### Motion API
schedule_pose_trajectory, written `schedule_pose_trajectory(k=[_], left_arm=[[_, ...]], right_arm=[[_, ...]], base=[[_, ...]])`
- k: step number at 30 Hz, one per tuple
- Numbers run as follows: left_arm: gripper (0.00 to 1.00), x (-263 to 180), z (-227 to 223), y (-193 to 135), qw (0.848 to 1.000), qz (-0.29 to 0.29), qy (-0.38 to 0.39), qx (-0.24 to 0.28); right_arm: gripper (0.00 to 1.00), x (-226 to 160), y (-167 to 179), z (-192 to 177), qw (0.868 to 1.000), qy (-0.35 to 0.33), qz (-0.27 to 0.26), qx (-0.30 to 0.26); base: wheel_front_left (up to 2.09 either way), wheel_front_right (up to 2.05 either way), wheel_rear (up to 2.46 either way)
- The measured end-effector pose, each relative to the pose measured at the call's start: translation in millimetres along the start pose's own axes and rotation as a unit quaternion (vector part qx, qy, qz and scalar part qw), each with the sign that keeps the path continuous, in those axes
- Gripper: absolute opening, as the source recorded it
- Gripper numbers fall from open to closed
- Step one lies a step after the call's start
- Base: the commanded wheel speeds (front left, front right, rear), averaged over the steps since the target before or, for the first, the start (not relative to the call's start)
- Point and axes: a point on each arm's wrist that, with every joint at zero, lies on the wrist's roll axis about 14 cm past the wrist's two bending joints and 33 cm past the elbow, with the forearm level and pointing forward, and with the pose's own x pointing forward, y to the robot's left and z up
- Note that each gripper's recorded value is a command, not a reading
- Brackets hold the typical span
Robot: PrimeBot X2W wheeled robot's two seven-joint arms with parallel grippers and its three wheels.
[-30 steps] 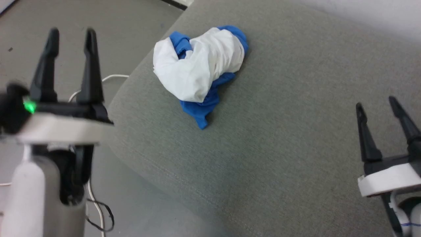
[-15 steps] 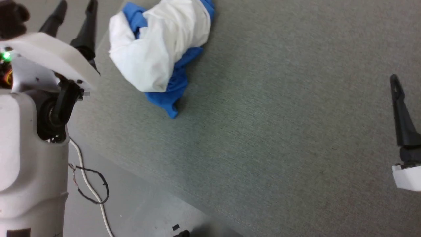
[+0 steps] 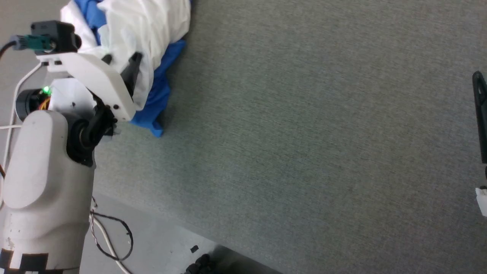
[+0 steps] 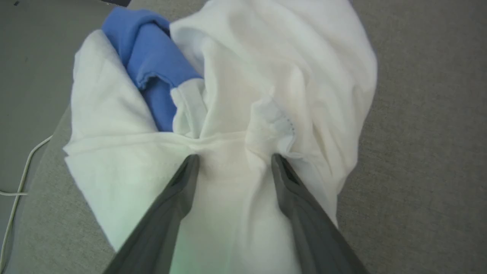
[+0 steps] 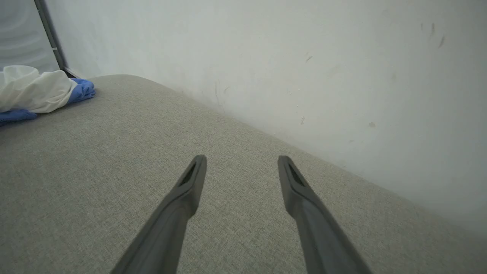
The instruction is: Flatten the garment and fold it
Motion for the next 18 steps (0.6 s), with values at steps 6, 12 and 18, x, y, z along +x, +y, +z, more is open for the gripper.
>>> schedule_pose_trajectory(k=[6,12,18], left_arm=[[0.44,15,-29,7,0.998,0.024,0.052,0.034],[0.00,17,-28,10,0.999,0.028,0.032,0.029],[0.00,4,-3,26,0.999,0.040,-0.006,0.031]], right_arm=[[1.00,-6,-12,-1,1.000,0.008,-0.012,-0.005],[1.00,-10,-17,3,1.000,0.010,-0.020,-0.010],[1.00,-12,-11,14,1.000,-0.006,-0.022,0.001]], base=[[0.00,0.00,0.00],[0.00,0.00,0.00],[0.00,0.00,0.00]])
